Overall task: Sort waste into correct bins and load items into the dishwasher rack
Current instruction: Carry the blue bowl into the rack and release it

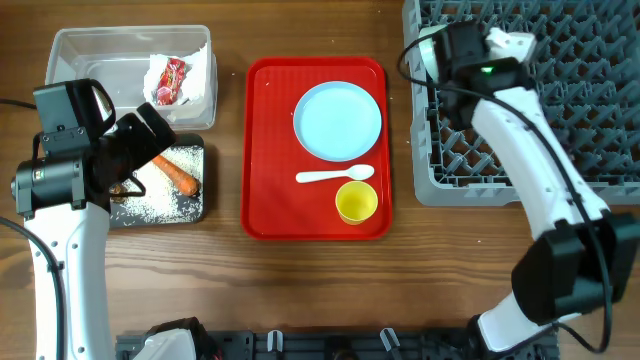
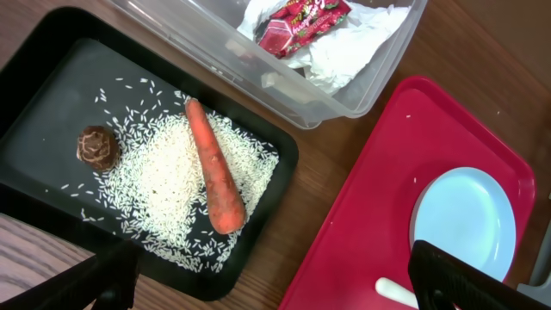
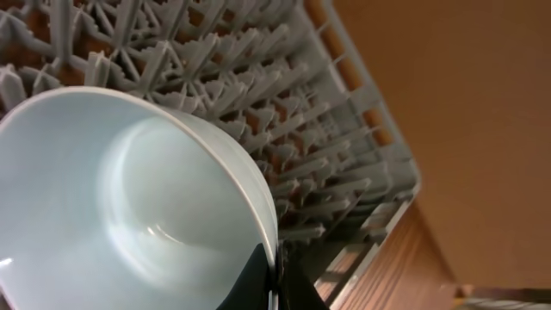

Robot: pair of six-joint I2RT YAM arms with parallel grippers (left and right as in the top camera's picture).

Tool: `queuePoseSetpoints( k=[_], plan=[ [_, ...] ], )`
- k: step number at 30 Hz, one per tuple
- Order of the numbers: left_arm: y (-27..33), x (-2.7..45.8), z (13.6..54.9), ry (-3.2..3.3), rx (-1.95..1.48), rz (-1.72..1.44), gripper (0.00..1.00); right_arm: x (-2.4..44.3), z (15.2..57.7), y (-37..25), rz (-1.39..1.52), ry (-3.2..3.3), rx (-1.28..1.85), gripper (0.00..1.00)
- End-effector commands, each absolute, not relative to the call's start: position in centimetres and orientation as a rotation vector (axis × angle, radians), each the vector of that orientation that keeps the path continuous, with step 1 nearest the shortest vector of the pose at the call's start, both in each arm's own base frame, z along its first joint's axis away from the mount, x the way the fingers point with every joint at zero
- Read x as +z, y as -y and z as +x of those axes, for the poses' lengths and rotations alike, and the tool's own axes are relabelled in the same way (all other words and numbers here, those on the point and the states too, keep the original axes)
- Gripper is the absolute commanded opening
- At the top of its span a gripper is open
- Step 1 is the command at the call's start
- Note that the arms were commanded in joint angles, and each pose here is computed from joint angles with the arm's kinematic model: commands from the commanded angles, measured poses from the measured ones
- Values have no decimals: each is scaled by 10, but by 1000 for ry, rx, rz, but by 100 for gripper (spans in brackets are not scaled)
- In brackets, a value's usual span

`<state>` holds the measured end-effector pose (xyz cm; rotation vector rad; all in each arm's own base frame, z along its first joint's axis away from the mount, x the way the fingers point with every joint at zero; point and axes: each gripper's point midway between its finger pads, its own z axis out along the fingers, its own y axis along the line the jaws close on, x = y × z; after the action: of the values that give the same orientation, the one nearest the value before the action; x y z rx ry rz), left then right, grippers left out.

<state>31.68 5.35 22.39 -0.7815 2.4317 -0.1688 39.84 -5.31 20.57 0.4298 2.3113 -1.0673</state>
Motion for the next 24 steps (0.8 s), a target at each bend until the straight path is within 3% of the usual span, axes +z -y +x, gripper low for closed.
queuePoseSetpoints(
  k=[1, 6, 13, 24],
  plan=[
    [-52, 227, 319, -2424, -189, -786, 100, 222, 411, 52, 364, -2192, -1201, 4],
    [-52, 227, 319, -2424, -189, -786, 100, 221, 439, 41, 105, -2214, -1275, 4],
    [-52, 227, 319, -2424, -189, -786, 100, 205, 445, 30, -208, -2281, -1417, 4],
    [-52, 227, 319, -2423, -189, -786, 100, 206, 445, 27, -256, -2263, -1484, 4]
  ],
)
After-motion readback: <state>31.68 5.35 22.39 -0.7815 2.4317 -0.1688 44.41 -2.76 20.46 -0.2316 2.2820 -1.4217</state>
